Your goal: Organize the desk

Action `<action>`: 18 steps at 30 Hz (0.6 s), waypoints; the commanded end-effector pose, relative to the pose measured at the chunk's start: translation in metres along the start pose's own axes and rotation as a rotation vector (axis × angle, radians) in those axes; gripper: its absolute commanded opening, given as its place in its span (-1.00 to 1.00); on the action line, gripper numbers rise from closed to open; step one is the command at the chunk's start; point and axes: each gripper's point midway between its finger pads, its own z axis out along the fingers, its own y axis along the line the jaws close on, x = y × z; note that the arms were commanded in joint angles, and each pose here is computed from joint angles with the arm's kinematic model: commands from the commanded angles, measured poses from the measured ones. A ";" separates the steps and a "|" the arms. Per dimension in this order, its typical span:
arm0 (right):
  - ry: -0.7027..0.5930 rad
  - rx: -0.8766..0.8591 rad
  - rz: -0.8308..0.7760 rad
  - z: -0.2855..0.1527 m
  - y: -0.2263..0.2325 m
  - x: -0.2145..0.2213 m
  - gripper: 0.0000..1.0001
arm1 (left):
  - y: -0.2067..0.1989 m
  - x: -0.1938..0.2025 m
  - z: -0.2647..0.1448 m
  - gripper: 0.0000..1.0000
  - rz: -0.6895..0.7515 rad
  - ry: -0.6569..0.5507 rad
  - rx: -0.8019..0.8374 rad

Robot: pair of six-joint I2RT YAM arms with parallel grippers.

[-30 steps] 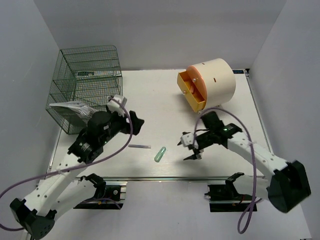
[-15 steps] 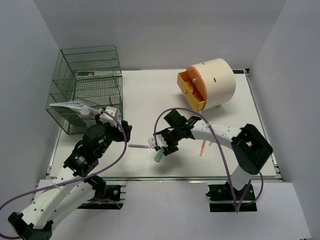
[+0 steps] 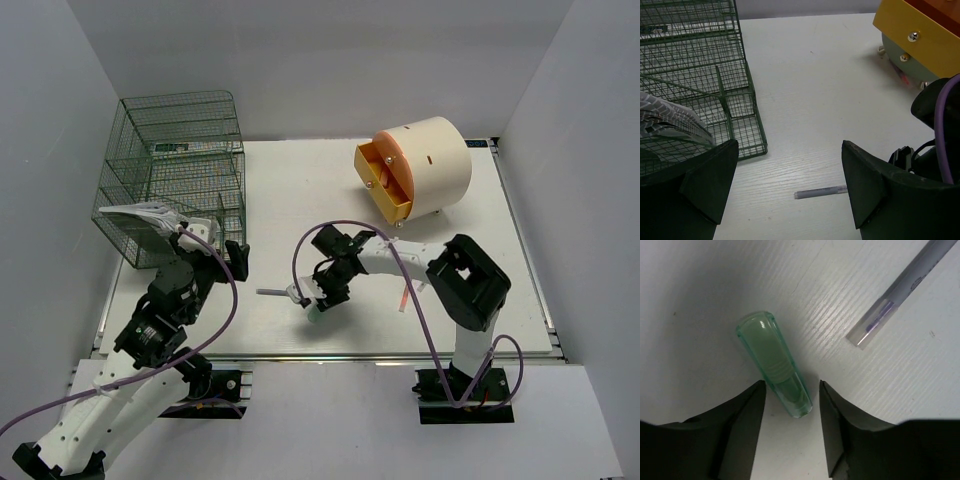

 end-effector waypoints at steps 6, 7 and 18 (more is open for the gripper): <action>0.074 -0.070 -0.014 0.010 0.011 0.016 -0.17 | 0.006 0.000 -0.001 0.86 -0.004 -0.003 -0.032; 0.078 -0.065 -0.021 0.010 0.011 0.015 -0.21 | 0.006 0.000 -0.001 0.86 -0.004 -0.004 -0.032; 0.061 0.168 0.108 -0.057 -0.025 -0.025 -0.96 | 0.009 -0.001 -0.003 0.86 -0.013 -0.016 -0.046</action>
